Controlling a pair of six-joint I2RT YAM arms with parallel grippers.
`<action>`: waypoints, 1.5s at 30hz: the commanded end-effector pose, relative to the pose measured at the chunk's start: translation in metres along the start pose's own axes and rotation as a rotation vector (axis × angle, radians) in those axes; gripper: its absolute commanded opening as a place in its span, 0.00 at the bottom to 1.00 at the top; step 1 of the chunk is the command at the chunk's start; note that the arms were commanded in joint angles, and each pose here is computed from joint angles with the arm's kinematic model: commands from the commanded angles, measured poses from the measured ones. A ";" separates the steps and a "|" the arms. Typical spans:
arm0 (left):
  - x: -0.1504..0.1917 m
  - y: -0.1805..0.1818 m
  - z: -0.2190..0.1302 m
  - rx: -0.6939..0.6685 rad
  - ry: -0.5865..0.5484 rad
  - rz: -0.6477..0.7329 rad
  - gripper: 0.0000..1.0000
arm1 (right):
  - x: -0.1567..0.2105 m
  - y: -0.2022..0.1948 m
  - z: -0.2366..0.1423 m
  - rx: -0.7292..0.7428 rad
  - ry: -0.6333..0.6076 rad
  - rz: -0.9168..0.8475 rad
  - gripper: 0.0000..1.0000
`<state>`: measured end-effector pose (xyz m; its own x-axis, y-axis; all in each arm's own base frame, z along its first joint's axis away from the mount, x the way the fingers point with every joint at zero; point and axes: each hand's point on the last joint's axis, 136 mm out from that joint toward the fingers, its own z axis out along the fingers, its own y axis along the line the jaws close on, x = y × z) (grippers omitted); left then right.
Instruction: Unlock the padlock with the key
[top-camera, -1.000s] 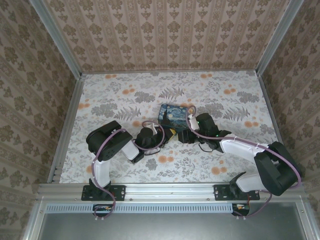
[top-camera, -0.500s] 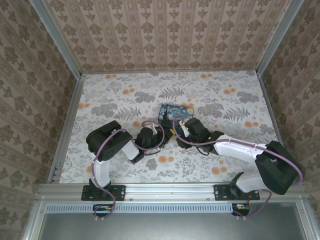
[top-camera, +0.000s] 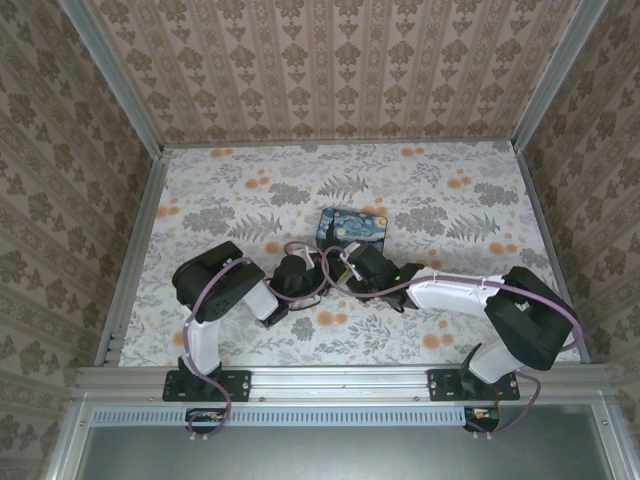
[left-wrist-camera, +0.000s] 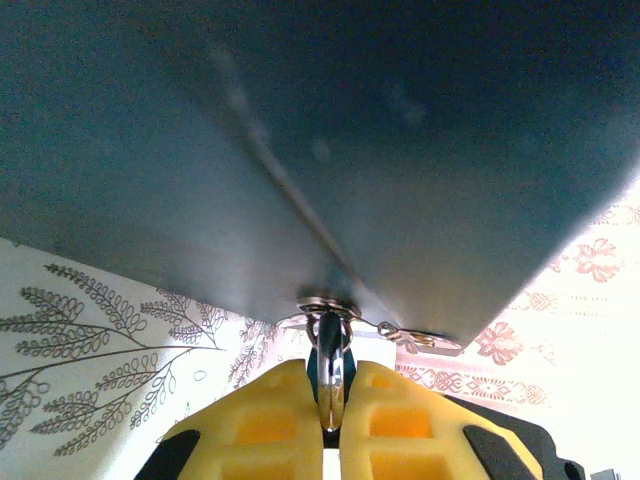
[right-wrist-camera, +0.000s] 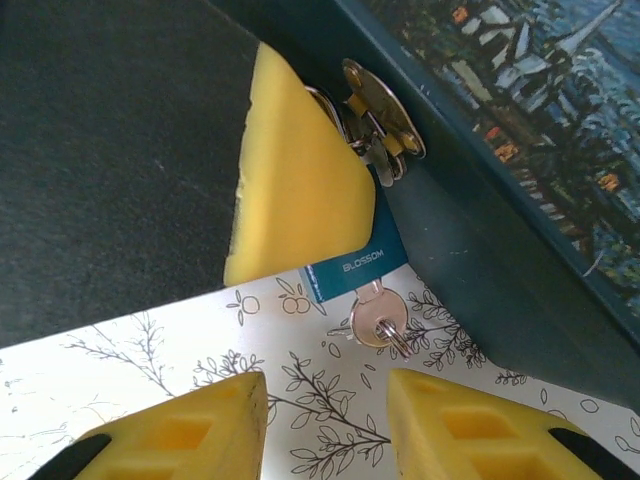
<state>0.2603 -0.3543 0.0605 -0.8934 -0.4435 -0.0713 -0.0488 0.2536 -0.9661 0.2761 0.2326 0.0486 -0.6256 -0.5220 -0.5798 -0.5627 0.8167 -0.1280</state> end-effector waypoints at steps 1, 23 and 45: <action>0.004 0.002 0.000 0.004 0.016 0.007 0.00 | -0.011 -0.007 0.000 0.057 -0.014 -0.026 0.37; 0.007 0.003 0.001 0.001 0.023 0.006 0.00 | -0.035 -0.002 0.008 0.045 -0.067 0.005 0.16; 0.006 0.004 0.000 -0.001 0.017 0.007 0.00 | -0.061 0.020 -0.008 -0.612 -0.139 0.604 0.00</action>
<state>0.2642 -0.3514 0.0589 -0.8814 -0.4661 -0.0768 -0.0538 0.2606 -0.9639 0.2958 0.2433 0.0483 -0.8722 -0.0356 -0.4879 -0.3145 0.8047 0.5035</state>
